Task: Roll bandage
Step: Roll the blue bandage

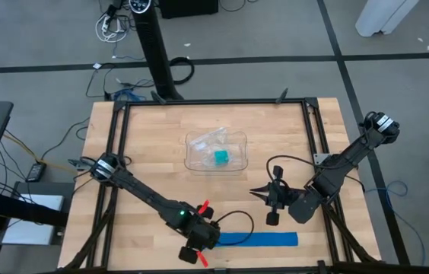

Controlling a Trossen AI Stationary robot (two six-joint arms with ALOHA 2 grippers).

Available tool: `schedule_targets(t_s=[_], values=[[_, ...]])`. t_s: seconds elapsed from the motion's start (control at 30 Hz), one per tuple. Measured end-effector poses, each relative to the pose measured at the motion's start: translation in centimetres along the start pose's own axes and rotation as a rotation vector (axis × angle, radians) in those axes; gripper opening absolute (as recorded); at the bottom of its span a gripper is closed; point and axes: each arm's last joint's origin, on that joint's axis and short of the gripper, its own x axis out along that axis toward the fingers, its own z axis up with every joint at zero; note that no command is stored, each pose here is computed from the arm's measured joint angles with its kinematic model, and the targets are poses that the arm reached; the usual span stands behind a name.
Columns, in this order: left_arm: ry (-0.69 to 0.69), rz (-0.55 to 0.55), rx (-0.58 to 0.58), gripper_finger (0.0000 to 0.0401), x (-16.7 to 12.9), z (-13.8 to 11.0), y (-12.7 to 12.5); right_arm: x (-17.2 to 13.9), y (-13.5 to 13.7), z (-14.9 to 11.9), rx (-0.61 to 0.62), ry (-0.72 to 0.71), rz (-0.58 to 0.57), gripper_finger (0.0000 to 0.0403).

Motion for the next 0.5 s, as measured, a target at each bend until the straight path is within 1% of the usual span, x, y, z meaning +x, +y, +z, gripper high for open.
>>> schedule_targets(t_s=[0.07, 0.2, 0.43, 0.5], values=[[0.021, 0.006, 0.019, 0.0121, 0.4, -0.5, 0.1, 0.0, 0.0, 0.0, 0.000, 0.000, -0.001, 0.0022], [0.033, 0.019, 0.022, 0.0121, 1.4, -1.2, 0.4, 0.0, 0.0, 0.0, 0.002, -0.001, -0.002, 0.0022], [-0.076, 0.063, 0.057, 0.0121, 1.6, -0.5, 0.5, 0.1, 0.0, 0.0, 0.003, 0.000, -0.005, 0.0022], [-0.086, 0.066, 0.061, 0.0121, 1.6, -0.4, 0.5, 0.1, 0.0, 0.0, 0.004, 0.000, -0.005, 0.0022]])
